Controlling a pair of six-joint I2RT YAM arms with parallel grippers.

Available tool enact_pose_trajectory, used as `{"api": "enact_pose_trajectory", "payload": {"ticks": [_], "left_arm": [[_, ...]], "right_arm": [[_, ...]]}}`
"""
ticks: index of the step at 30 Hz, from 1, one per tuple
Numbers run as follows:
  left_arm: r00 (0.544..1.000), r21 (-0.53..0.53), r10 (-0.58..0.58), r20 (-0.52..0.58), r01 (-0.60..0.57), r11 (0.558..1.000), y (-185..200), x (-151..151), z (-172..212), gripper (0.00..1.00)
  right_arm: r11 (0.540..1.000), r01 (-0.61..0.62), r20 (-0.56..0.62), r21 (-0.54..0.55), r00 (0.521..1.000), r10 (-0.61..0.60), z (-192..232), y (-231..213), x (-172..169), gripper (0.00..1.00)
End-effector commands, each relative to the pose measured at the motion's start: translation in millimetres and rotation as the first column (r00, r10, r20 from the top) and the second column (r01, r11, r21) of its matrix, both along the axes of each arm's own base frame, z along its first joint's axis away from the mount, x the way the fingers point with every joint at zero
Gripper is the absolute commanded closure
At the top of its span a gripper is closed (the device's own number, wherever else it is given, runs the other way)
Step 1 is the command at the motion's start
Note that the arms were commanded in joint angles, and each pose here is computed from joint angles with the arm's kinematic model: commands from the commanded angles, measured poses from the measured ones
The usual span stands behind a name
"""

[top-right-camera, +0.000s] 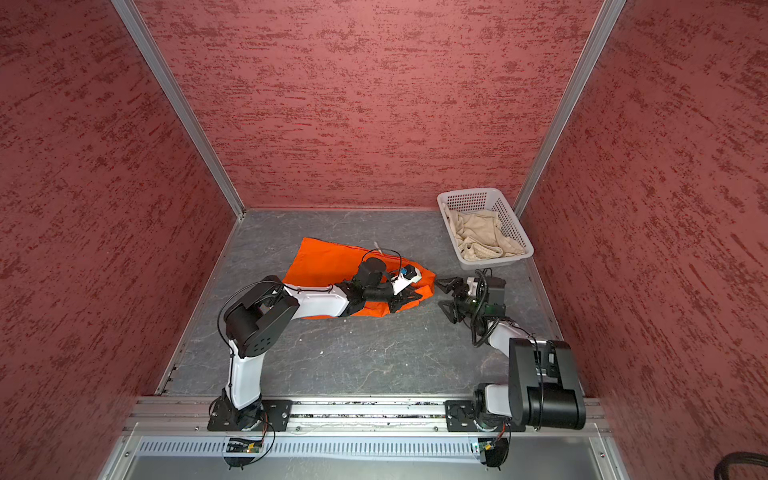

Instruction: Fold and stack the shorts

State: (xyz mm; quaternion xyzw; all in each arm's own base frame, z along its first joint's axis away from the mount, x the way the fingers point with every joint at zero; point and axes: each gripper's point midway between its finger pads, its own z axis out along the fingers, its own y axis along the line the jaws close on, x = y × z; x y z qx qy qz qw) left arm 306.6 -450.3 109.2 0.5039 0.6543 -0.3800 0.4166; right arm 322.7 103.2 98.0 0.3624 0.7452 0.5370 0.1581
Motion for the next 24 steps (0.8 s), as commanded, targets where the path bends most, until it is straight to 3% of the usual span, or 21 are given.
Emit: {"api": "enact_pose_trajectory", "payload": {"ticks": [1,9,11,13,18,20,24], "left_arm": [[0.998,-0.094,-0.038,0.056,0.043,0.995,-7.2,-5.0,31.5,0.87],[0.989,-0.046,-0.122,0.081,0.126,0.991,-16.6,-27.4,23.3,0.79],[0.988,-0.032,-0.134,0.076,0.136,0.99,-16.6,-31.8,20.8,0.68],[0.988,-0.021,-0.136,0.074,0.138,0.99,-13.6,-35.0,21.4,0.49],[0.996,-0.003,-0.058,0.063,0.058,0.998,5.9,-30.2,32.7,0.35],[0.999,0.008,0.013,0.029,-0.013,1.0,19.1,-21.2,37.1,0.34],[0.984,0.033,0.177,-0.019,-0.177,0.984,53.9,-2.2,45.7,0.34]], "right_arm": [[0.996,-0.009,0.055,0.086,0.998,0.004,19.7,10.2,9.2,0.11],[0.996,-0.038,0.007,0.083,0.999,0.038,0.2,27.8,7.3,0.13],[0.998,-0.031,-0.014,0.061,0.999,0.032,-10.3,25.9,6.2,0.15],[0.999,-0.034,-0.036,0.032,0.999,0.035,-21.2,24.6,3.9,0.16],[0.998,-0.039,-0.076,-0.047,0.996,0.035,-39.2,19.4,-1.0,0.22],[0.995,-0.046,-0.094,-0.089,0.995,0.038,-45.9,16.6,-4.0,0.29],[0.979,-0.063,-0.127,-0.195,0.991,0.038,-55.8,7.8,-9.7,0.56]]}}
